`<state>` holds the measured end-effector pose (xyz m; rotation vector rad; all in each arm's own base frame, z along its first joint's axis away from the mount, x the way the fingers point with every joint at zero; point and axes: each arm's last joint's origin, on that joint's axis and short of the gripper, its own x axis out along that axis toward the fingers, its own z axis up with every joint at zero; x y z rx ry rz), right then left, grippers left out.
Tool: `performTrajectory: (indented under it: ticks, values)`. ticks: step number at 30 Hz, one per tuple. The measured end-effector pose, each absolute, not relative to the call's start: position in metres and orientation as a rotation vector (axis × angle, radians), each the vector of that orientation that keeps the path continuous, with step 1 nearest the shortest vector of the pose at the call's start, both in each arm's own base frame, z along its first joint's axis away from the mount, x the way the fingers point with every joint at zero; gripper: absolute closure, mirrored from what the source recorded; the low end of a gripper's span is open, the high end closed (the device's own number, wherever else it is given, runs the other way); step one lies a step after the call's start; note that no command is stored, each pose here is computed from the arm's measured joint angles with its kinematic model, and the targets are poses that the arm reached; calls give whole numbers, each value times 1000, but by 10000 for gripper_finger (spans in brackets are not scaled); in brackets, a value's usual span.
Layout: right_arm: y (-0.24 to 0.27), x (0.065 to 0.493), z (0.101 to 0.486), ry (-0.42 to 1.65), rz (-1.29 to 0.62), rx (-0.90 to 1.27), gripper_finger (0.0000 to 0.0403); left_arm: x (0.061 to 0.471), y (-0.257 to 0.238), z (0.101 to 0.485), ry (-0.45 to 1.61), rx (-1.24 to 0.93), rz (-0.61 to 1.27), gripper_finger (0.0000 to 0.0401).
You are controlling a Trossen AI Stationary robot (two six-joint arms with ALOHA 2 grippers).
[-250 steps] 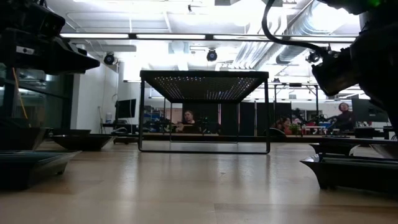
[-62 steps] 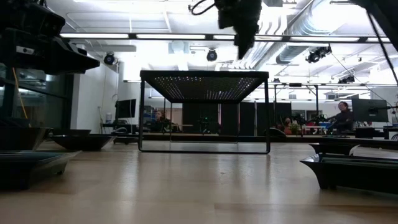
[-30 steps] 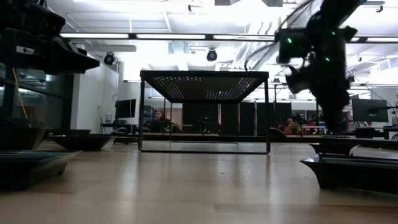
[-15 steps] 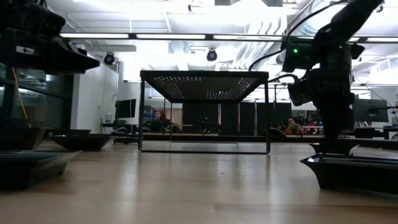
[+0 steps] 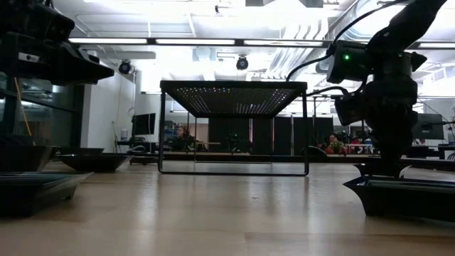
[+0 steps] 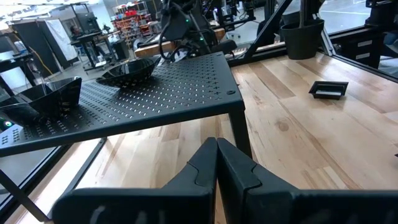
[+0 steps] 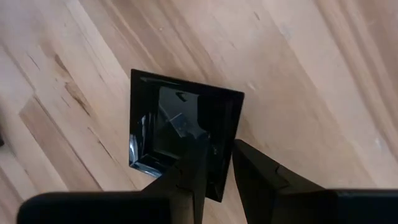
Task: Pick & Place Mini shaped plates
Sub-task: Put the black square plate on the shelf
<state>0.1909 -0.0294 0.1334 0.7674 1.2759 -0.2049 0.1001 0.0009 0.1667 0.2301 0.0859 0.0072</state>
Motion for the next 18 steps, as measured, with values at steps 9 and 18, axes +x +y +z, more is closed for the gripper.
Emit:
performTrajectory:
  ticks: [9, 18]
  values:
    - [-30, 190, 133, 1280, -239, 748, 333, 100, 1, 167, 86, 230, 7, 400]
    - [-30, 190, 133, 1285, -236, 752, 394, 100, 1, 167, 86, 230, 7, 400]
